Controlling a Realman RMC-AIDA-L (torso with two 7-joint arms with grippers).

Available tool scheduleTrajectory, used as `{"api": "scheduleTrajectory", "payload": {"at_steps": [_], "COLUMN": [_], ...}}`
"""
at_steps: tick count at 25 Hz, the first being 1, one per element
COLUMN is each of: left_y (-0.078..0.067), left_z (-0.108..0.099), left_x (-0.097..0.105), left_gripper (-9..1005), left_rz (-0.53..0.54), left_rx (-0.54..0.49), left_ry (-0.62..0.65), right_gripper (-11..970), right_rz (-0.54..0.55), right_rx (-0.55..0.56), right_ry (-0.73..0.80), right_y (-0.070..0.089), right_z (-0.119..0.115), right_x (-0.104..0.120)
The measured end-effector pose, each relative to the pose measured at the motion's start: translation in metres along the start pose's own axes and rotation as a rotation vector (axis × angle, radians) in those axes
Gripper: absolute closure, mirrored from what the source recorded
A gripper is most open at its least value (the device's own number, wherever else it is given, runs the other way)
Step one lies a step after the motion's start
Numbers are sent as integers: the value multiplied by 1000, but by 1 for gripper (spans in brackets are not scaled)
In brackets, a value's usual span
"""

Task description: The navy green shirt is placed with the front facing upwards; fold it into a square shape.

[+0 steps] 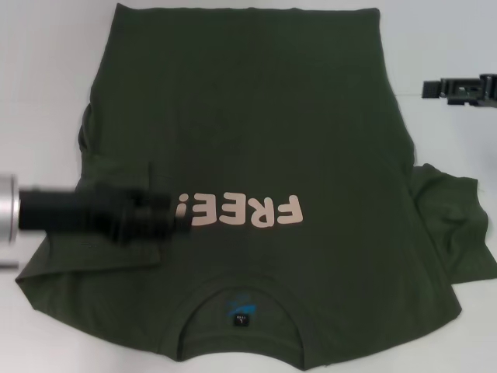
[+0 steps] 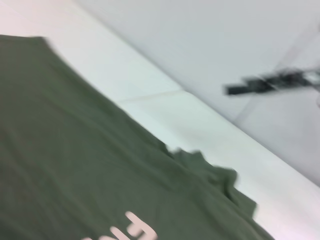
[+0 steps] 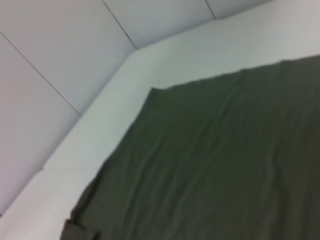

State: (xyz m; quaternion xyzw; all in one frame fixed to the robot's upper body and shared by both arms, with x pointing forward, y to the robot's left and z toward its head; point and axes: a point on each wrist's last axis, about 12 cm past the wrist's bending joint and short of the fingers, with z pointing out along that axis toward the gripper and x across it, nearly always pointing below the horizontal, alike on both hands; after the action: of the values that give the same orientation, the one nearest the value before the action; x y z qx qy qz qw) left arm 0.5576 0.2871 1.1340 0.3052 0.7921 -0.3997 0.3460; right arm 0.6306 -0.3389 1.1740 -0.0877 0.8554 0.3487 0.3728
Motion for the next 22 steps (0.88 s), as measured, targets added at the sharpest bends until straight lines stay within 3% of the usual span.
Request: {"api": "scheduleTrajectory", "payload": {"at_steps": [2,6,16,22], "left_y": [-6,-12,-17,-16], "left_z": [-3,-6,2,7], "left_x": [21,38,38,33], "left_gripper": [402,302,272,271], "left_rz": [31,-10,-74,-75], "left_rx": [9,15,71,59], "left_ry": [-11,-11,-19,-29], "right_gripper": [189,190,192,194], "right_rz": [16,56,259,302], "right_rx": [12,31,162,247], "right_ry": [28,102,254,283], "right_y": [-4,-7,-28,-39], "right_z": [-6,-22,-64,-67], "right_x": [4,11,45,57]}}
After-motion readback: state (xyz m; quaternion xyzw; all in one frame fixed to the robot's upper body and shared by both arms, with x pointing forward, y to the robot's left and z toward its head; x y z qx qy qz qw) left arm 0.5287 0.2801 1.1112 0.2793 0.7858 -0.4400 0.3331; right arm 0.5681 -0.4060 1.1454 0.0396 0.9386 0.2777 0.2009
